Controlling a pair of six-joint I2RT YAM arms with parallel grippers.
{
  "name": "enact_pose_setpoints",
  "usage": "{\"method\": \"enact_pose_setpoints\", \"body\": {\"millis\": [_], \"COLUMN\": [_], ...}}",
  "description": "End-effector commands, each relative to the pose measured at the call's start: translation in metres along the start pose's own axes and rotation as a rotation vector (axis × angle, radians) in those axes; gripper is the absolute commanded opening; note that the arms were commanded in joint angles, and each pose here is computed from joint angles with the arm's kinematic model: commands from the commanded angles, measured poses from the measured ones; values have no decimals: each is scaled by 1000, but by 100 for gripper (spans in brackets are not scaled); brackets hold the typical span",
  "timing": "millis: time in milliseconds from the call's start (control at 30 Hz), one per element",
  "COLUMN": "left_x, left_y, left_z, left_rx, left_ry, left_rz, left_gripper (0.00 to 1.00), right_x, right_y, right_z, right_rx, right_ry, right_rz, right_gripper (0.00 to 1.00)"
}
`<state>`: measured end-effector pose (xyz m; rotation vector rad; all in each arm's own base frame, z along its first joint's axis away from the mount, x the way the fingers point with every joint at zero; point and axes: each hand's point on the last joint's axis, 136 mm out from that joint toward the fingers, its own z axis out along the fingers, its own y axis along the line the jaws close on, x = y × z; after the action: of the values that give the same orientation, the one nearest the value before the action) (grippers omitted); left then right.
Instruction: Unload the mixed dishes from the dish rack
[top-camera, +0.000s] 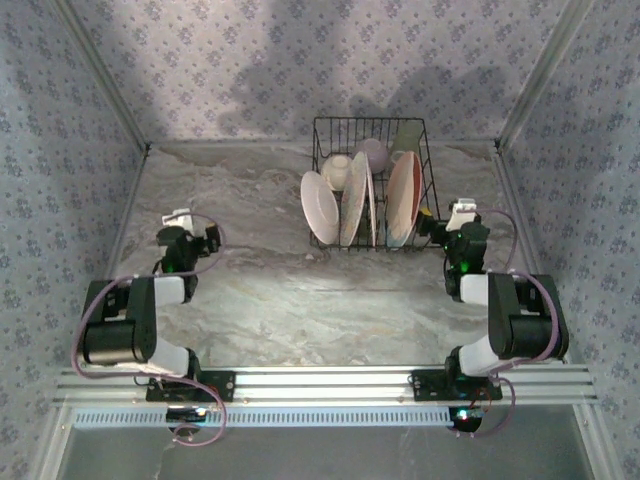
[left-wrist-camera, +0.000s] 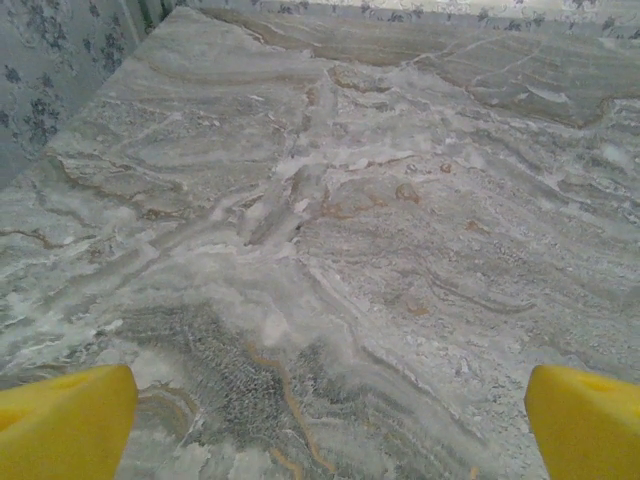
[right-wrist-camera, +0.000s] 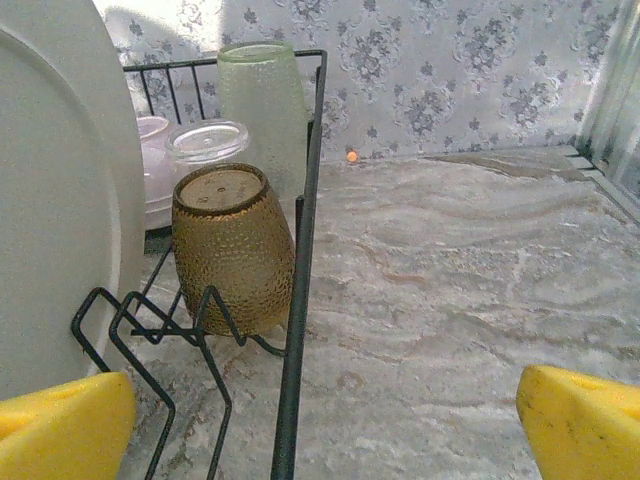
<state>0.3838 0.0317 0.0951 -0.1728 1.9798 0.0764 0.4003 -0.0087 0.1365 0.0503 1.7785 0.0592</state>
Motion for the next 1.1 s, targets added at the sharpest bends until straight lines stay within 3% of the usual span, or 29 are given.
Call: {"method": "enact_pose_setpoints", "body": {"millis": [0, 300, 533, 600, 733, 833, 933, 1067], "left_x": [-28, -72, -88, -92, -103, -108, -115, -129], "left_y": [6, 23, 24, 23, 2, -19, -49, -98], "left_z": [-11, -48, -67, -72, -80, -86, -98, -127], "left_rx": [-35, -133, -169, -169, -52, 54, 228, 519], "left_ry": [-5, -27, 101, 112, 155, 227, 273, 283], "left_rz": [3, -101, -268, -307, -359, -358, -366, -379], "left_gripper": [99, 99, 99, 99, 99, 99, 99, 99], "right_x": [23, -43, -65, -68, -87, -96, -110, -125], "right_y": [-23, -48, -77, -85, -87, -89, -83, -58], "right_z": [-20, -53, -81, -84, -91, -100, -109, -125], "right_rx": [104, 250, 402, 375, 317, 363, 355, 327], "right_ry": [111, -47, -51, -26, -36, 3, 7, 83], "right_rz": [20, 146, 509, 601, 695, 696, 700, 576], "right_gripper": [100, 100, 100, 100, 100, 100, 100, 100]}}
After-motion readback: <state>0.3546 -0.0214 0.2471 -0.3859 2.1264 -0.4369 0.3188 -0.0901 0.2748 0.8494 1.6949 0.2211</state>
